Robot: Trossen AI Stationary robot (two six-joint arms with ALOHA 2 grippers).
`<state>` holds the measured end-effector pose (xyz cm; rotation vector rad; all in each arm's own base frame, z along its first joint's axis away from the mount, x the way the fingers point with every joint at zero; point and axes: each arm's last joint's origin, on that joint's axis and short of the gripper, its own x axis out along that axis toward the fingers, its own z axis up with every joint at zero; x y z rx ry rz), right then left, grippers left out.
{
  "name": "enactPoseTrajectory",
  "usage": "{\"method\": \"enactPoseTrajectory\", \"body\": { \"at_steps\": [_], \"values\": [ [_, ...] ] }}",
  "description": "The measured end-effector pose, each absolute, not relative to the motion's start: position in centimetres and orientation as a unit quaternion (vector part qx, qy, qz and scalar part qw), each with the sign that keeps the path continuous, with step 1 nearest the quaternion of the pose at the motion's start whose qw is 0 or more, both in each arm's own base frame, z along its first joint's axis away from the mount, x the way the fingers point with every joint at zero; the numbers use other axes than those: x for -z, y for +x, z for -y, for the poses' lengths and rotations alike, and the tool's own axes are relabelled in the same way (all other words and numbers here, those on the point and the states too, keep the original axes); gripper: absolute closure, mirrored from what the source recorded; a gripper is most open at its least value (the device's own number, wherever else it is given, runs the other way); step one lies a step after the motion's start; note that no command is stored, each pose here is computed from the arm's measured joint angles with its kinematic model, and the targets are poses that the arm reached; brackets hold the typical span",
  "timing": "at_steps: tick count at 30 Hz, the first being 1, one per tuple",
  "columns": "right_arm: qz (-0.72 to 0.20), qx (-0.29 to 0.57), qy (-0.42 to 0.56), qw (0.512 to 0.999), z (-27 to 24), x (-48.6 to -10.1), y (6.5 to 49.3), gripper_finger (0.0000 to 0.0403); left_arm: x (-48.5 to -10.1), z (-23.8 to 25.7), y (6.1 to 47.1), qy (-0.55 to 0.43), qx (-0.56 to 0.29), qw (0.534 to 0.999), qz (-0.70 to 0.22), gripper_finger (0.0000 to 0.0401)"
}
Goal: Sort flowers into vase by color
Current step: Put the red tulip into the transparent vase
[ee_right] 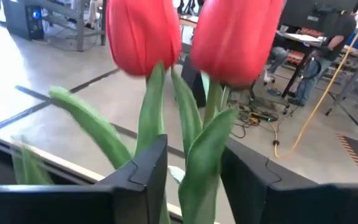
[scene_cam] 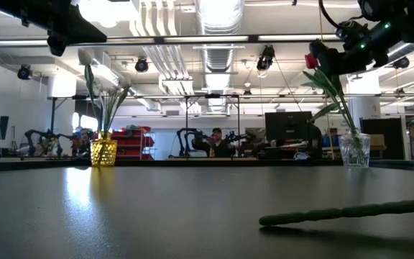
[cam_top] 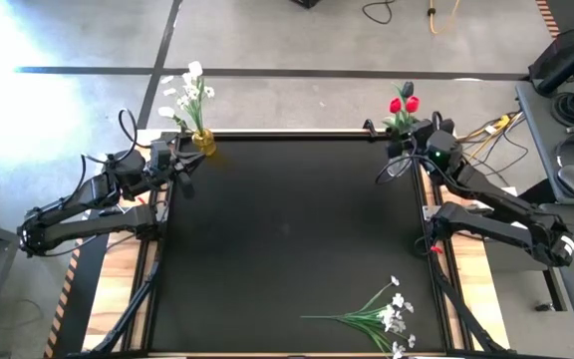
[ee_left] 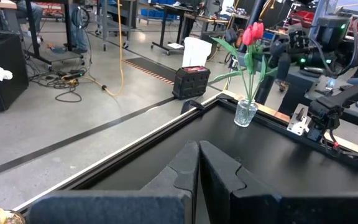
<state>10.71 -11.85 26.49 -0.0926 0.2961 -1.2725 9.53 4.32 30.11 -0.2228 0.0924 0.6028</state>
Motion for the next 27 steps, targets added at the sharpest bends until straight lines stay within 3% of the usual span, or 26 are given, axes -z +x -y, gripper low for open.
{"method": "enactPoseTrajectory", "body": {
  "at_steps": [11, 27],
  "values": [
    [-0.123, 0.592, -0.063, 0.794, 11.8, -28.6, 10.7, 0.0235, -30.1, -4.3, 9.5, -0.109, -0.296, 0.948, -0.046, 0.0401],
    [-0.114, 0.589, -0.064, 0.798, 11.6, -30.3, 10.6, 0.023, -29.9, -4.3, 9.5, -0.11, -0.297, 0.947, -0.055, 0.0401]
  ]
}}
